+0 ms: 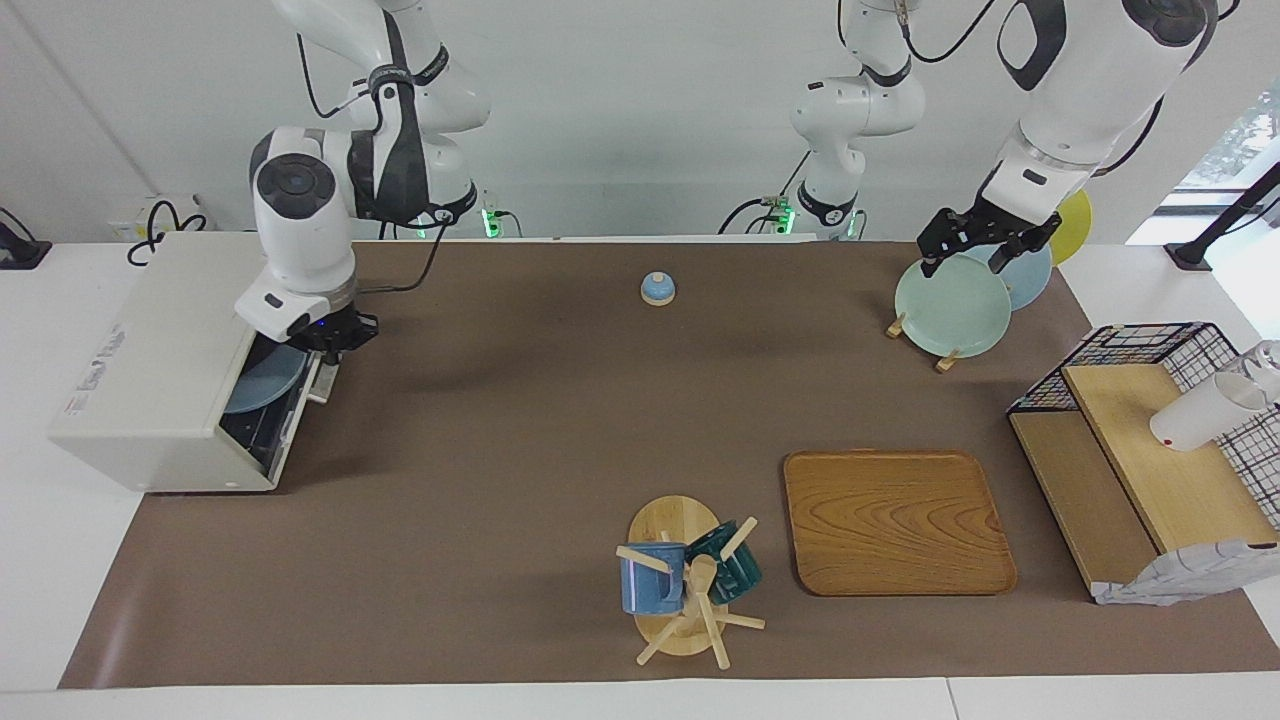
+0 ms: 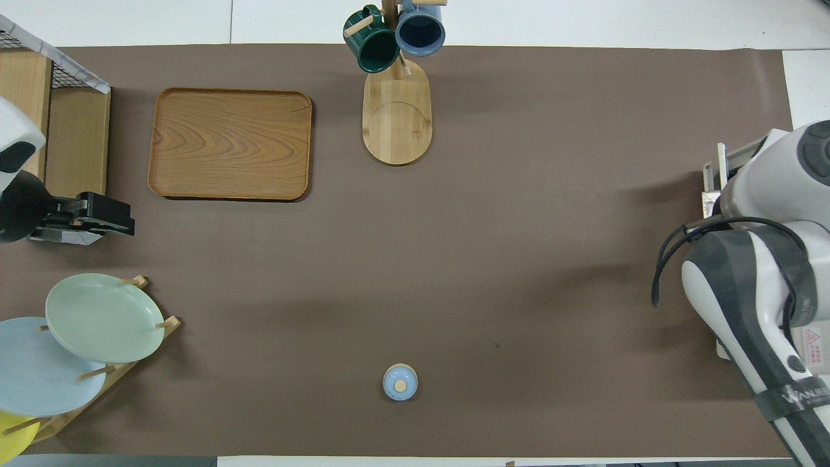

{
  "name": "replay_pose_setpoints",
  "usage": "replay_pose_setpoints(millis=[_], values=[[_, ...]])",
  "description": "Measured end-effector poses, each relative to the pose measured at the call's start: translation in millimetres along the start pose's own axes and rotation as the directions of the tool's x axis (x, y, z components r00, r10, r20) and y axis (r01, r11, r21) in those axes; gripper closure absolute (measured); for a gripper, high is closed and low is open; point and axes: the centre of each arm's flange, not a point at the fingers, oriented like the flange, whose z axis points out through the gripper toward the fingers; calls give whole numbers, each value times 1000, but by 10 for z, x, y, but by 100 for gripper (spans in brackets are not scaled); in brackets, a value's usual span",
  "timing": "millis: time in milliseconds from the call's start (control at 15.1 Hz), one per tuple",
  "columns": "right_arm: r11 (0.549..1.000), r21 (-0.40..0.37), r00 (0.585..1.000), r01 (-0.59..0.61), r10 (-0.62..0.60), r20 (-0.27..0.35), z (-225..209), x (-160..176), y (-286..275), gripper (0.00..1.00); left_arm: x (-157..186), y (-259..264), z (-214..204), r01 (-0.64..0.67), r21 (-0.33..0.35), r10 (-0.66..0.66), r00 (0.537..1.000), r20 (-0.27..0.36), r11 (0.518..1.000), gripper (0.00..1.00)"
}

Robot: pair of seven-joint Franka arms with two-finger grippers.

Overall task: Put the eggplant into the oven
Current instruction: 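Push the oven door closed with the right gripper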

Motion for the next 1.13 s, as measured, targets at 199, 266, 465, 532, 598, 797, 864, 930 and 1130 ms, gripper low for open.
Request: replay_pose_setpoints(millis=[199, 266, 465, 532, 598, 797, 864, 930, 1130], values=[[1000, 5, 1000, -24, 24, 10, -66, -85, 234, 99, 0, 0, 0, 0, 0, 0, 1000, 0, 1000, 0], [1000, 9, 1000, -13, 13, 20, -108, -114, 279, 97, 0, 0, 0, 0, 0, 0, 1000, 0, 1000, 0], [999, 39, 1000, -11, 10, 23, -343, -230, 415, 91, 0, -1, 0, 0, 0, 0, 1000, 0, 1000, 0], [997, 66, 1000, -26, 25, 19, -457, -262, 448, 85, 0, -1, 0, 0, 0, 0, 1000, 0, 1000, 0], [995, 95, 999, -41, 40, 11, -605, -286, 477, 76, 0, -1, 0, 0, 0, 0, 1000, 0, 1000, 0], [985, 158, 996, -70, 76, -34, -1107, -334, 573, 46, 0, -2, 0, 0, 0, 0, 1000, 0, 1000, 0], [983, 167, 995, -74, 83, -46, -1221, -348, 596, 37, 0, -3, 0, 1, 0, -1, 1000, 0, 1000, 0], [982, 172, 995, -76, 87, -53, -1294, -358, 611, 26, 0, -3, 0, 1, 0, -1, 1000, 0, 1000, 0], [978, 195, 994, -79, 91, -54, -1390, -381, 615, 0, 0, -3, 0, 1, 0, -1, 1000, 0, 1000, 0]])
